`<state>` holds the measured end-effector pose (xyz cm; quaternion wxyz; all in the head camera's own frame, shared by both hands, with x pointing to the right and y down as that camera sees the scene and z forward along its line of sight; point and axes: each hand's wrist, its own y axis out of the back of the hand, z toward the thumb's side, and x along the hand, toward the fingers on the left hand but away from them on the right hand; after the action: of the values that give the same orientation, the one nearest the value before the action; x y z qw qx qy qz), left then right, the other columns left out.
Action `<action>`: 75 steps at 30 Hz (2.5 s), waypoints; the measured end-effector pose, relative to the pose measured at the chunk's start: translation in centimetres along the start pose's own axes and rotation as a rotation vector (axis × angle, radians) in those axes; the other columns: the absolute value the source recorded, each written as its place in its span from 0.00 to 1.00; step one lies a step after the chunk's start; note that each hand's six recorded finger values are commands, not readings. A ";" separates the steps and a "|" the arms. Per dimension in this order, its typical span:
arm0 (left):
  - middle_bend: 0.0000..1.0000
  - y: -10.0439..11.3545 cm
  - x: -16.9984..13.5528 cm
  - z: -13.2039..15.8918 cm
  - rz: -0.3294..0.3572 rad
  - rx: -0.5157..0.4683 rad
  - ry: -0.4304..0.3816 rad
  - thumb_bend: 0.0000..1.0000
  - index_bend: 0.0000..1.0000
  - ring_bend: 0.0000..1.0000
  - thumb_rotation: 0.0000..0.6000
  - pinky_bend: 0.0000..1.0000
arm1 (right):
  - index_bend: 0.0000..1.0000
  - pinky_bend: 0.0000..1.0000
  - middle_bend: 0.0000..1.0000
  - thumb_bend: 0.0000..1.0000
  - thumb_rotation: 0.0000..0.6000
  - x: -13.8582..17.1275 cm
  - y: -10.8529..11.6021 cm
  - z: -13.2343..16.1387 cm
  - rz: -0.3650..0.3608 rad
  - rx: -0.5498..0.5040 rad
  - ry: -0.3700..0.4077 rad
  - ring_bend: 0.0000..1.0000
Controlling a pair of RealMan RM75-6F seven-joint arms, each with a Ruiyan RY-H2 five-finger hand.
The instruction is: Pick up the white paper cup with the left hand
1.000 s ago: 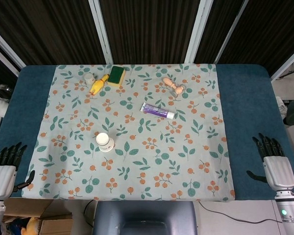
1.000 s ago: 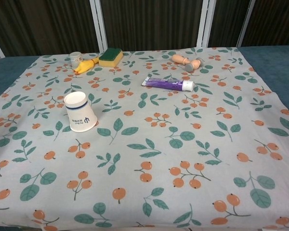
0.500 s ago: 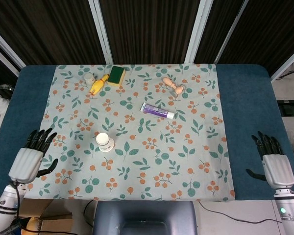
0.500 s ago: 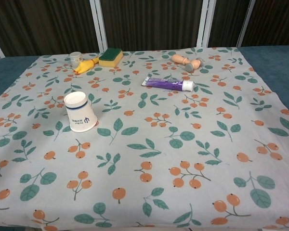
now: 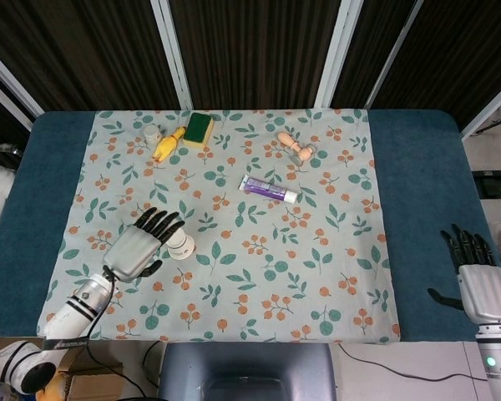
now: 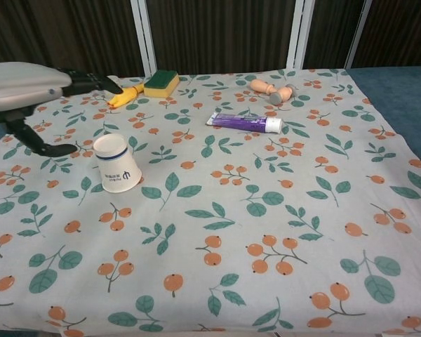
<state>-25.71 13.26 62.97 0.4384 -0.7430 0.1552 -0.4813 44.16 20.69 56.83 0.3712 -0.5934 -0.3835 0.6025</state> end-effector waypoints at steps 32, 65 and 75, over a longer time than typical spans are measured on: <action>0.13 -4.6 7.3 2.0 -0.231 0.354 0.064 0.39 0.17 0.00 1.00 0.00 | 0.00 0.00 0.00 0.22 1.00 -0.4 -0.6 -0.5 0.014 -0.009 -0.014 0.00; 0.37 -3.8 8.9 0.4 -0.010 -0.609 0.120 0.44 0.44 0.03 1.00 0.00 | 0.00 0.00 0.00 0.22 1.00 -0.5 -0.8 -0.7 0.022 -0.004 -0.029 0.00; 0.32 -8.3 9.5 -2.9 0.036 -0.871 0.173 0.43 0.39 0.00 1.00 0.00 | 0.00 0.00 0.00 0.22 1.00 -0.6 -1.3 -0.9 0.043 -0.004 -0.039 0.00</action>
<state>-25.13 10.36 75.55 0.0780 -0.8127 0.3924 -0.4237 45.01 20.72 58.30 0.3497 -0.5904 -0.3790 0.6208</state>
